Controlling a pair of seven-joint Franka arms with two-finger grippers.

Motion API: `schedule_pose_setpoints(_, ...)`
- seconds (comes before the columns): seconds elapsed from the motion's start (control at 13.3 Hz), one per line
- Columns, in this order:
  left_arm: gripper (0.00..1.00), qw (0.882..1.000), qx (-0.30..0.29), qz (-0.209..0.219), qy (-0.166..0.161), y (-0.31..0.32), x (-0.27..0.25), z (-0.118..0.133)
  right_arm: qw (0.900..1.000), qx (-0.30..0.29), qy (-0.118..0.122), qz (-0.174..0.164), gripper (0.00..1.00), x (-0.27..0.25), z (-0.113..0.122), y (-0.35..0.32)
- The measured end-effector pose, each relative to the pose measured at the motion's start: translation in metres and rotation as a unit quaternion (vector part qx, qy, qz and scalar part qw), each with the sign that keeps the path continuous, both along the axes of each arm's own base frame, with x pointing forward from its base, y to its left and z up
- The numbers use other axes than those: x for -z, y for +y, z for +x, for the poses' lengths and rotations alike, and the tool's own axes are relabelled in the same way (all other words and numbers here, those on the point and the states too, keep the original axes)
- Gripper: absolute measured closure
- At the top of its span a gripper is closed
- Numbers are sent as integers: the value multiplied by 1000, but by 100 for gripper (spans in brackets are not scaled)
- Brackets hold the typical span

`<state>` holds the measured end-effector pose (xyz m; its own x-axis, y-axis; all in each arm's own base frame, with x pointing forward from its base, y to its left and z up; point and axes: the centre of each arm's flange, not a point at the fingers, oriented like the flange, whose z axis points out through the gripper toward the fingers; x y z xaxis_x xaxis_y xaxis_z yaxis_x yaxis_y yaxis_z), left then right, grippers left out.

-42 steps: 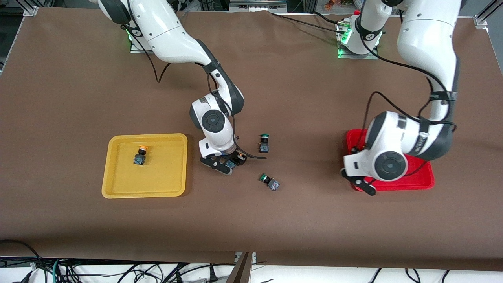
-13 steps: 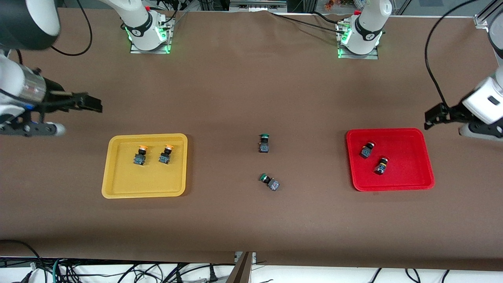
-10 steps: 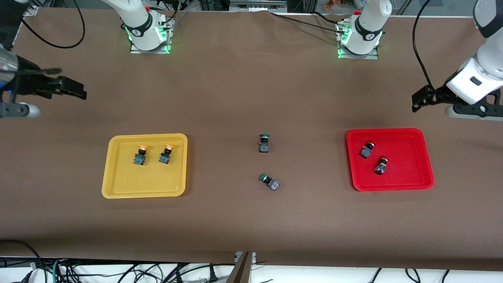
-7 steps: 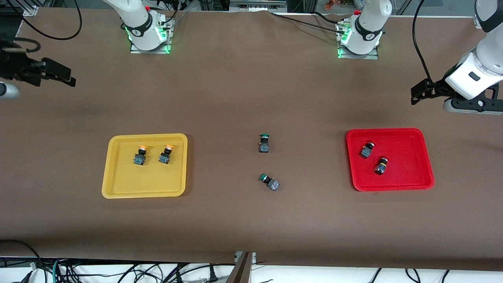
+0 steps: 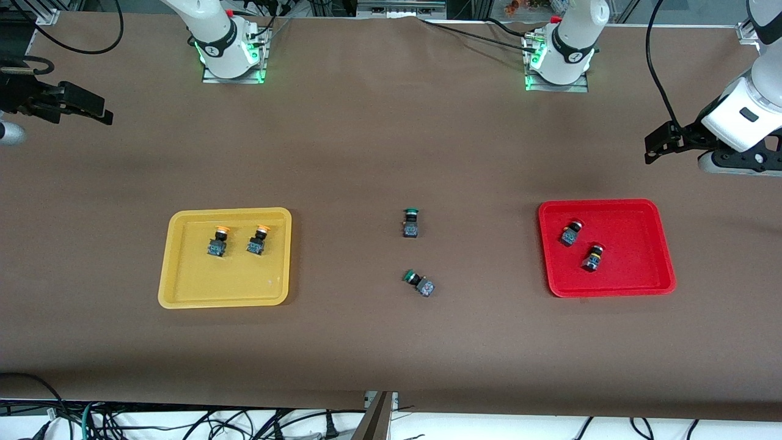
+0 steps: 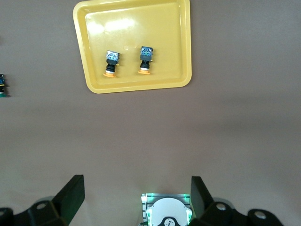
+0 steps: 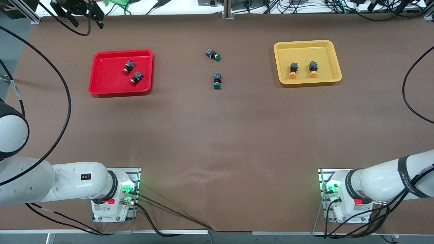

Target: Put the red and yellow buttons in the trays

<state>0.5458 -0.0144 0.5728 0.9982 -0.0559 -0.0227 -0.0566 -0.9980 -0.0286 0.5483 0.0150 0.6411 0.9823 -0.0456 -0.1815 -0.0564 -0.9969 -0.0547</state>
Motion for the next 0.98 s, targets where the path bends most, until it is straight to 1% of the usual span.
schedule_pose_setpoints(0.38,0,1000,9,-3,2,-10,2,1,1000,1,1,-3,0,2,1,-2)
schedule_pose_setpoints(0.98,0,1000,3,-3,3,-3,3,2,1000,1,3,-3,0,4,2,-2)
